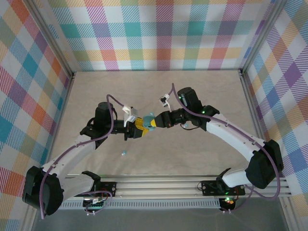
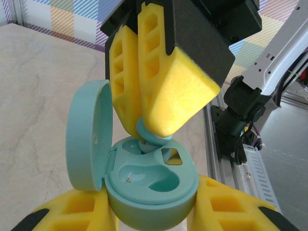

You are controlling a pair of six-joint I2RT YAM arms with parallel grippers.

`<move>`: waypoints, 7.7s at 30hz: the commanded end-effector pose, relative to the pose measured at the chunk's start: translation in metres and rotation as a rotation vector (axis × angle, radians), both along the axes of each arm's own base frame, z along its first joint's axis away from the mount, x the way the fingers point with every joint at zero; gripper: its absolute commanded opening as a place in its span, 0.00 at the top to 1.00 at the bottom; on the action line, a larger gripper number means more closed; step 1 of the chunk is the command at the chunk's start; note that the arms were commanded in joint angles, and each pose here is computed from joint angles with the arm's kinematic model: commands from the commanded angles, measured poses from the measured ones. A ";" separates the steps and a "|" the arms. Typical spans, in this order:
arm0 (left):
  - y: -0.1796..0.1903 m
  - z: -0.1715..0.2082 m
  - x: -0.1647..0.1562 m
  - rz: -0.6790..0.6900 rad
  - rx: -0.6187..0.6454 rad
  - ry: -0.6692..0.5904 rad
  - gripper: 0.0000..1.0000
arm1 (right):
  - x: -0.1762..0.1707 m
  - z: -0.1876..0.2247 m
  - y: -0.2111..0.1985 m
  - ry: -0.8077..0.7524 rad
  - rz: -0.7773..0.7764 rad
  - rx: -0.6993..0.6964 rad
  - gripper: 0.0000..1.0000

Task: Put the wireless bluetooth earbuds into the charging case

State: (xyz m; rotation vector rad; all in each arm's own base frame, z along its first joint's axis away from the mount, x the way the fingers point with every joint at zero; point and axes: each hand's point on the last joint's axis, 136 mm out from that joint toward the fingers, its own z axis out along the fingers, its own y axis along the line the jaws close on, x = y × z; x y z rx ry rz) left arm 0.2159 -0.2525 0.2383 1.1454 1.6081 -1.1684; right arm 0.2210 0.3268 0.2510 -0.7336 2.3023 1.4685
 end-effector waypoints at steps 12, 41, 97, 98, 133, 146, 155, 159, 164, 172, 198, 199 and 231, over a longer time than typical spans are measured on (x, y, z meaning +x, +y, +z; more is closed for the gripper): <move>-0.005 0.025 -0.015 -0.074 -0.068 -0.105 0.99 | 0.008 -0.008 -0.007 -0.032 -0.032 -0.119 0.73; 0.002 0.021 0.002 0.035 -0.066 0.003 1.00 | 0.008 0.049 -0.022 -0.160 -0.130 -0.085 0.62; 0.117 -0.014 0.085 0.566 -0.025 0.451 1.00 | -0.054 -0.187 0.148 -0.047 -0.133 -0.472 0.72; 0.118 -0.014 0.085 0.573 -0.021 0.452 1.00 | -0.058 -0.187 0.147 -0.055 -0.142 -0.503 0.72; 0.126 -0.021 0.089 0.622 0.007 0.427 1.00 | -0.042 -0.222 0.153 0.075 -0.344 -0.724 0.66; 0.125 -0.020 0.083 0.618 0.011 0.417 1.00 | -0.043 -0.235 0.152 0.076 -0.325 -0.765 0.75; 0.125 -0.022 0.076 0.612 0.019 0.410 1.00 | -0.032 -0.208 0.139 0.055 -0.355 -0.680 0.92; 0.125 -0.024 0.074 0.615 0.021 0.412 1.00 | -0.026 -0.193 0.125 0.037 -0.387 -0.654 0.93; 0.124 -0.023 0.069 0.602 0.018 0.393 1.00 | -0.020 -0.175 0.091 0.017 -0.438 -0.666 0.94; 0.111 -0.019 0.062 0.524 -0.040 0.297 1.00 | -0.010 -0.105 0.013 -0.088 -0.556 -0.589 0.95; 0.028 -0.004 0.033 0.199 -0.016 -0.005 1.00 | 0.020 0.032 0.041 -0.215 -0.410 -0.322 0.95; 0.026 -0.004 0.034 0.196 -0.014 -0.007 1.00 | 0.020 0.030 0.043 -0.208 -0.403 -0.323 0.95; 0.022 -0.001 0.015 0.147 -0.006 -0.136 1.00 | 0.015 -0.006 0.042 -0.187 -0.291 -0.503 0.96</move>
